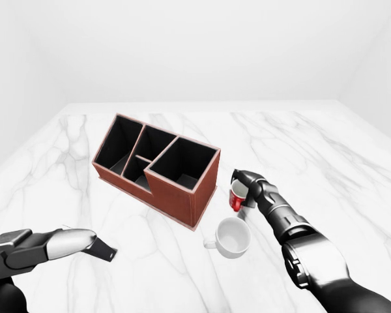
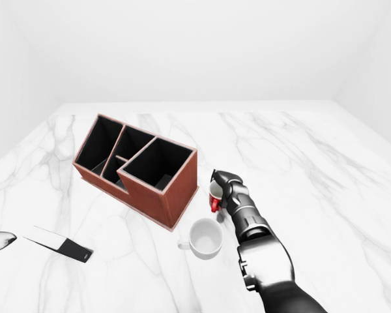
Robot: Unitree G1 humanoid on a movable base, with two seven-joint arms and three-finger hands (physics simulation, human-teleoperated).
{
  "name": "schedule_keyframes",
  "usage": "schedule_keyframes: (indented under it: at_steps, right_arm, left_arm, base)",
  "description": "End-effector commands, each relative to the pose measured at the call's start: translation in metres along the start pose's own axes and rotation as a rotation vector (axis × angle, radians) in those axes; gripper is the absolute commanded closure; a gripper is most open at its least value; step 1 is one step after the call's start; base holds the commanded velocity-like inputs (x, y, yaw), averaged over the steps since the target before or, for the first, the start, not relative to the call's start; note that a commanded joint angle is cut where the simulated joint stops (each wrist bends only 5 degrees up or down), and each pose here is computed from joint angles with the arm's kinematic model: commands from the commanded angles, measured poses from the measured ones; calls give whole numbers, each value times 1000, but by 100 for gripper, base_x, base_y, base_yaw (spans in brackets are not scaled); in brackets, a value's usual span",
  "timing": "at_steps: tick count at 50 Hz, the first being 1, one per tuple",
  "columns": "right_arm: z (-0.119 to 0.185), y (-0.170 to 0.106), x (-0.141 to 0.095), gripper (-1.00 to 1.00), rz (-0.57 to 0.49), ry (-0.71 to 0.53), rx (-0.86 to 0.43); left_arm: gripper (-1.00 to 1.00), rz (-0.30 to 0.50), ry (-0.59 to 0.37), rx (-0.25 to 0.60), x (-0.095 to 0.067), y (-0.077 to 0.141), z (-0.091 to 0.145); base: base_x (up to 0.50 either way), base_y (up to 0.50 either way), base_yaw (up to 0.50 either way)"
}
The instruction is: Pick up the red mug and place it to the right of the caddy.
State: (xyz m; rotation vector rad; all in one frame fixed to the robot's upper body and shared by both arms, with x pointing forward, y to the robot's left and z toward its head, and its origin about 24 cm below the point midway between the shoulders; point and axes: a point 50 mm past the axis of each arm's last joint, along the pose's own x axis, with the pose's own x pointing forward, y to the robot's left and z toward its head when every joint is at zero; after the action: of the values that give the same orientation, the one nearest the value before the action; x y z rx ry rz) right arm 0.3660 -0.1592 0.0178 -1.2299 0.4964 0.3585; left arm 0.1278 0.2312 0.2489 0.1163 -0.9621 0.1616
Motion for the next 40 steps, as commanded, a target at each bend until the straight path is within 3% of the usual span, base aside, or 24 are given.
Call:
schedule_keyframes:
  at_steps: [1,16,17,18,19,40]
  right_arm:
    - [-3,2,1,100,-20,14,16]
    - [-5,3,1,100,-19,21,22]
    - [-5,4,1,90,-16,20,16]
    - [-6,4,1,-41,-11,21,15]
    - [-6,4,1,-100,-13,22,12]
    - [-9,7,-1,-100,29,12,4]
  left_arm:
    - [-100,-1,-3,0,0,0,1]
    - [-100,-2,-7,-1,0,-1,2]
    - [-100,-3,-8,-1,0,-1,2]
    - [-100,-3,-7,-1,0,-1,2]
    - [-100,-3,-4,-1,0,-1,1]
    - [-100,0,-13,-11,0,0,3]
  base:
    - [0,0,0]
    - [0,0,0]
    - [0,0,0]
    - [0,0,0]
    - [0,0,0]
    - [0,0,0]
